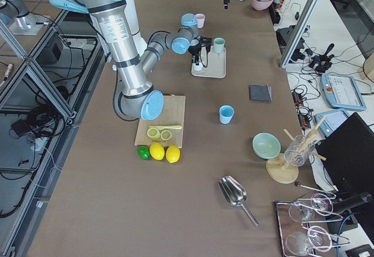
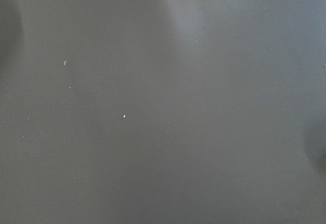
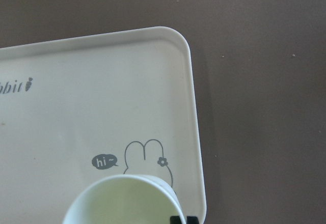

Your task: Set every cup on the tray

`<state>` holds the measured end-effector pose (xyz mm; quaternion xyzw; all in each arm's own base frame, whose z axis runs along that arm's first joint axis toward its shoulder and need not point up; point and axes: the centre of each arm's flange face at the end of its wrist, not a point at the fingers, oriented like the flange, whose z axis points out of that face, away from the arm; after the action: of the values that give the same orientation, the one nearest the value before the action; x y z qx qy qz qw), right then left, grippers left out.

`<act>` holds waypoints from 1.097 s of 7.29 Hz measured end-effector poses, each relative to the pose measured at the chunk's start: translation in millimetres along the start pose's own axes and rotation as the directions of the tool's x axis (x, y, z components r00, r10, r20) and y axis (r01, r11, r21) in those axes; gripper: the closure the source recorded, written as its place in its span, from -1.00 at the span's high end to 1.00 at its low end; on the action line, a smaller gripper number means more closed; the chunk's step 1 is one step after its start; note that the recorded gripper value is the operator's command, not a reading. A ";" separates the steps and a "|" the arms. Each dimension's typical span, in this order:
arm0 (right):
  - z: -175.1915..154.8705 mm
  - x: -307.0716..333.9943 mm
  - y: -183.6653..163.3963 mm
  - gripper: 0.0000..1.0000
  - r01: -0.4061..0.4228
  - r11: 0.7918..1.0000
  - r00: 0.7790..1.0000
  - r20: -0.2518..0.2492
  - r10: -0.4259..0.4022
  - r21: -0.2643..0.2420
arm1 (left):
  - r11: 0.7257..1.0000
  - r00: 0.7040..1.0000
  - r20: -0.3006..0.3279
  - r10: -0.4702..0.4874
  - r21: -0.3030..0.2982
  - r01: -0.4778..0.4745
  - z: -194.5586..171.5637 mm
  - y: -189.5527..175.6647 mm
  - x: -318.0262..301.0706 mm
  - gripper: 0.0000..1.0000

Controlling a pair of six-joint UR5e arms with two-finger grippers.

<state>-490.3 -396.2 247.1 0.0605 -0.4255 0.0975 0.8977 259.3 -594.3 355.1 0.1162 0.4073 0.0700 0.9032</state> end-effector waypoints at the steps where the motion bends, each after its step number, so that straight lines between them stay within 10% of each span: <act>1: 5.0 -7.1 -0.4 0.99 -0.006 1.000 1.000 -0.005 0.006 0.008 | 1.000 1.000 0.001 -0.001 -0.001 0.001 0.4 0.4 -0.6 0.94; 4: -0.6 -7.0 -17.0 1.00 -0.016 0.999 1.000 -0.004 0.016 0.038 | 1.000 1.000 0.005 -0.008 -0.010 0.008 3.1 17.3 -14.1 0.95; 8: -52.8 52.8 -122.8 1.00 0.019 1.000 0.999 -0.034 -0.018 0.015 | 0.996 0.998 0.021 -0.062 -0.058 0.063 3.7 107.3 -39.8 0.95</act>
<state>-390.1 -499.1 251.6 0.0697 -0.4090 0.0935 0.9051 232.5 -500.2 414.8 0.0773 0.3998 0.0526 0.9118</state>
